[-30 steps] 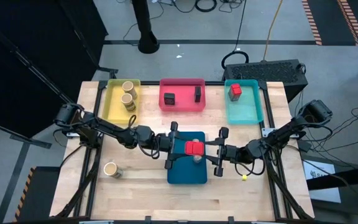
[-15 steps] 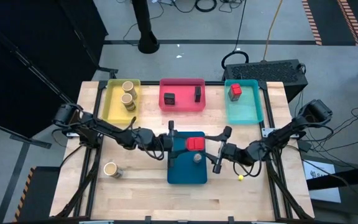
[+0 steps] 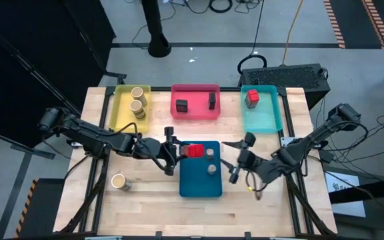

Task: Sort spices by type
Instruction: Put the red seasoning can into the green bin

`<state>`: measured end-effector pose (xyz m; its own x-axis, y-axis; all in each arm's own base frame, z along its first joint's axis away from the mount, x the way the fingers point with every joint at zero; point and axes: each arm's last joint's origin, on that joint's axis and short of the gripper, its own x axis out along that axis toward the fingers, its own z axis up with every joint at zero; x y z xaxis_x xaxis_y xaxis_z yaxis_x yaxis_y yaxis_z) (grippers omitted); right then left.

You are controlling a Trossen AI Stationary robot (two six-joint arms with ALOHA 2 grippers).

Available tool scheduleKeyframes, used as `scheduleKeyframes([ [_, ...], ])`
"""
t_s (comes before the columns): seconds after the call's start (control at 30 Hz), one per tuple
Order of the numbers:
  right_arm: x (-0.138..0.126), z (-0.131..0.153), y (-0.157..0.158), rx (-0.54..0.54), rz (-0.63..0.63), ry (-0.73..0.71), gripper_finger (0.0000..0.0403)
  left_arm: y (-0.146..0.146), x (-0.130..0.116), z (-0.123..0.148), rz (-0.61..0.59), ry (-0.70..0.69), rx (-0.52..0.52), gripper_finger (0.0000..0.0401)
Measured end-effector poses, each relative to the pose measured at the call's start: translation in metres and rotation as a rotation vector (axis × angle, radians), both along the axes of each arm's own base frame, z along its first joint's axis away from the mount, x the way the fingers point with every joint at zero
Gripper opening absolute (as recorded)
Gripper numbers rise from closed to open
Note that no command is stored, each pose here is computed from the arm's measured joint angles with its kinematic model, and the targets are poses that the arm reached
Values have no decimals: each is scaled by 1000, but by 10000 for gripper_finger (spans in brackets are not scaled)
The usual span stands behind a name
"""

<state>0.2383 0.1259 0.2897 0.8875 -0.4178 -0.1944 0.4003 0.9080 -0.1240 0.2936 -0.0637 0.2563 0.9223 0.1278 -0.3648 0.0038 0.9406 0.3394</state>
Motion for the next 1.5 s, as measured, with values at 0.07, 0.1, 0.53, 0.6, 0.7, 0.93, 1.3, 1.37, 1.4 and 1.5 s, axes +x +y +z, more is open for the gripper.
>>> scheduleKeyframes([
  [0.07,9,12,2,19,26,80,262,0,0,0,0,3,-1,202],
  [0.1,13,19,2,33,34,109,262,0,0,-1,-1,7,2,202],
  [0.53,75,38,6,39,116,348,297,-2,0,-1,-35,11,4,202],
  [0.6,80,37,4,29,115,357,304,-3,0,-1,-47,11,1,202],
  [0.7,84,36,-1,18,108,369,311,-4,0,0,-53,5,-2,202],
  [0.93,96,25,-13,22,183,445,313,-4,0,0,-54,0,-3,202],
  [1.3,103,26,-25,-36,210,457,284,-5,0,0,-77,-1,-13,204],
  [1.37,104,26,-27,-32,211,452,262,-4,0,1,-76,-4,-14,215],
  [1.4,104,26,-27,-30,211,451,249,-4,0,1,-74,-7,-14,220],
  [1.5,104,27,-28,-32,211,449,202,-4,1,1,-71,-10,-13,223],
])
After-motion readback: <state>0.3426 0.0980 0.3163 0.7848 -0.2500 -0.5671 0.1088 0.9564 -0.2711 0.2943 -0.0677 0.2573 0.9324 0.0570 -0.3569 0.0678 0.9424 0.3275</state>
